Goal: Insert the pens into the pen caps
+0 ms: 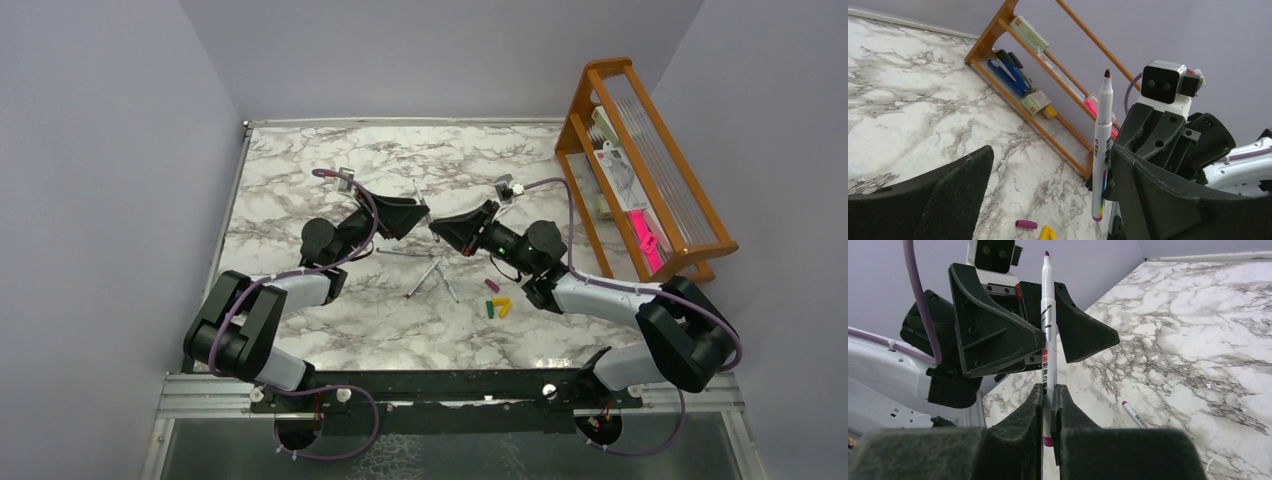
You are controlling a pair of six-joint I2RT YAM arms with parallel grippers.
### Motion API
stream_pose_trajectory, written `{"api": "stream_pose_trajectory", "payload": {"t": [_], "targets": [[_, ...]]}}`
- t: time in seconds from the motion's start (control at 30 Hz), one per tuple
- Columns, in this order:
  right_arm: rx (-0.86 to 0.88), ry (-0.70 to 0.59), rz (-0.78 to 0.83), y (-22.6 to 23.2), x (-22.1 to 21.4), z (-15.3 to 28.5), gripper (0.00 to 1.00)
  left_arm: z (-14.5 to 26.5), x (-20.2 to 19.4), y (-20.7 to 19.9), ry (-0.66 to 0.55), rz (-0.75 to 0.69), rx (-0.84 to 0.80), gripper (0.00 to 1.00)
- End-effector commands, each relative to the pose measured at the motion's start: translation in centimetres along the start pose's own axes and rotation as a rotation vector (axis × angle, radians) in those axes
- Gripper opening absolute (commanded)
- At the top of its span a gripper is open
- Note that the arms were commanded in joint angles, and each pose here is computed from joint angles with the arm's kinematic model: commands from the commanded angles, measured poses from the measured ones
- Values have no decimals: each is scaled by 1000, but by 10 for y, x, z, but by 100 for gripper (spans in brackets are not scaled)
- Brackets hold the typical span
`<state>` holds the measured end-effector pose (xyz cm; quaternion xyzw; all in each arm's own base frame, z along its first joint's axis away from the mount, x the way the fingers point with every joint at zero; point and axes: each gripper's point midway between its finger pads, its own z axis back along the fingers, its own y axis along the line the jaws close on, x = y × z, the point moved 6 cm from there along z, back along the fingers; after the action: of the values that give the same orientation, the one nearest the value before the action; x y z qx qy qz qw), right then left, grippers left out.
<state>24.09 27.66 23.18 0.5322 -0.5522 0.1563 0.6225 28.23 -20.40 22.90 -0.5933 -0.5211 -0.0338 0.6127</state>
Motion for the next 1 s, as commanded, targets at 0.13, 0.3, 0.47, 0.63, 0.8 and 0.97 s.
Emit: {"api": "stream_pose_trajectory", "payload": {"t": [0.13,0.3,0.47,0.63,0.8,0.97], "targets": [[147,7,-68,15,1,-12,2,-1,-1,-24,5,-20,-155,68],[193,-13,-121,18,-1,-12,2,-1,-4,-25,9,-16,-163,40],[203,-64,-160,20,2,-11,2,3,-6,-27,4,-10,-164,29],[203,-118,-201,18,5,-12,2,6,-4,-34,-2,-15,-185,61],[203,-127,-212,16,6,-19,2,7,-3,-38,-10,-15,-190,57],[208,-125,-226,15,4,-19,2,9,-1,-40,-30,-4,-184,31]]}}
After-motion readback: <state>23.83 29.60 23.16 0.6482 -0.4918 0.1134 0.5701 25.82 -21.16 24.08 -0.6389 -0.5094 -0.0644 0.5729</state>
